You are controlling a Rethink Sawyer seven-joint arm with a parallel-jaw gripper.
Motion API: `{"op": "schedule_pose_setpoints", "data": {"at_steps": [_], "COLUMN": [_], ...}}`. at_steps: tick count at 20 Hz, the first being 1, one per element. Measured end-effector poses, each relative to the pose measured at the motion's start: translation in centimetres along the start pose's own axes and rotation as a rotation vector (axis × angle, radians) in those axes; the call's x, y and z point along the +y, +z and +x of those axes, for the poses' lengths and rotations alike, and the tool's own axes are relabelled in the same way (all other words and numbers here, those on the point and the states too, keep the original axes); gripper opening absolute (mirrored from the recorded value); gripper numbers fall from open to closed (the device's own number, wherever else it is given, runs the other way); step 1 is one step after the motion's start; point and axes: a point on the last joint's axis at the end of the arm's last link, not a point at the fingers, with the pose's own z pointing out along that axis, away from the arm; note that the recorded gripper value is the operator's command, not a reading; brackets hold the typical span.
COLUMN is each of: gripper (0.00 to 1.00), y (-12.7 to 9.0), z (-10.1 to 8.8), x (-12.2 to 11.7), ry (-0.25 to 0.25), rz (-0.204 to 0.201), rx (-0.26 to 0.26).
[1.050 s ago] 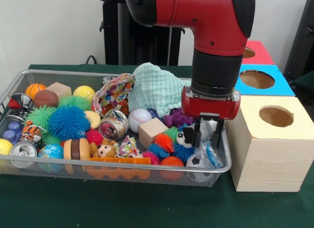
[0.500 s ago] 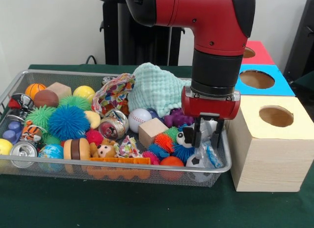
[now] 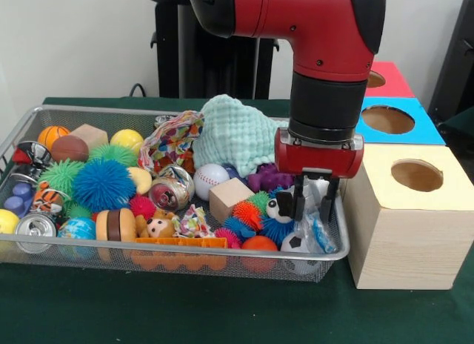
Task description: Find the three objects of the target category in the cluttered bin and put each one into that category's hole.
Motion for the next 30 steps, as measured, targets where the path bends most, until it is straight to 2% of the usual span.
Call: {"op": "schedule_pose_setpoints", "data": {"at_steps": [7,9,16,17,25,30], "gripper": [0.0,0.0,0.0,1.0,1.0,1.0], "y": [-1.1,-2.2,-4.8,-6.0,-8.2,-9.3], "z": [-0.8,-1.8,-3.9,-4.7,-6.0,-6.7], "x": [-0.9,-1.8,-3.3,-4.0,-5.0,-4.6], "ry": [0.048,0.077,0.127,0.148,0.177,0.186], "rz": [-0.023,-0.032,-0.041,-0.043,-0.049,-0.063], "rx": [-0.004,-0.018,-0.04,-0.042,-0.047,-0.056]}}
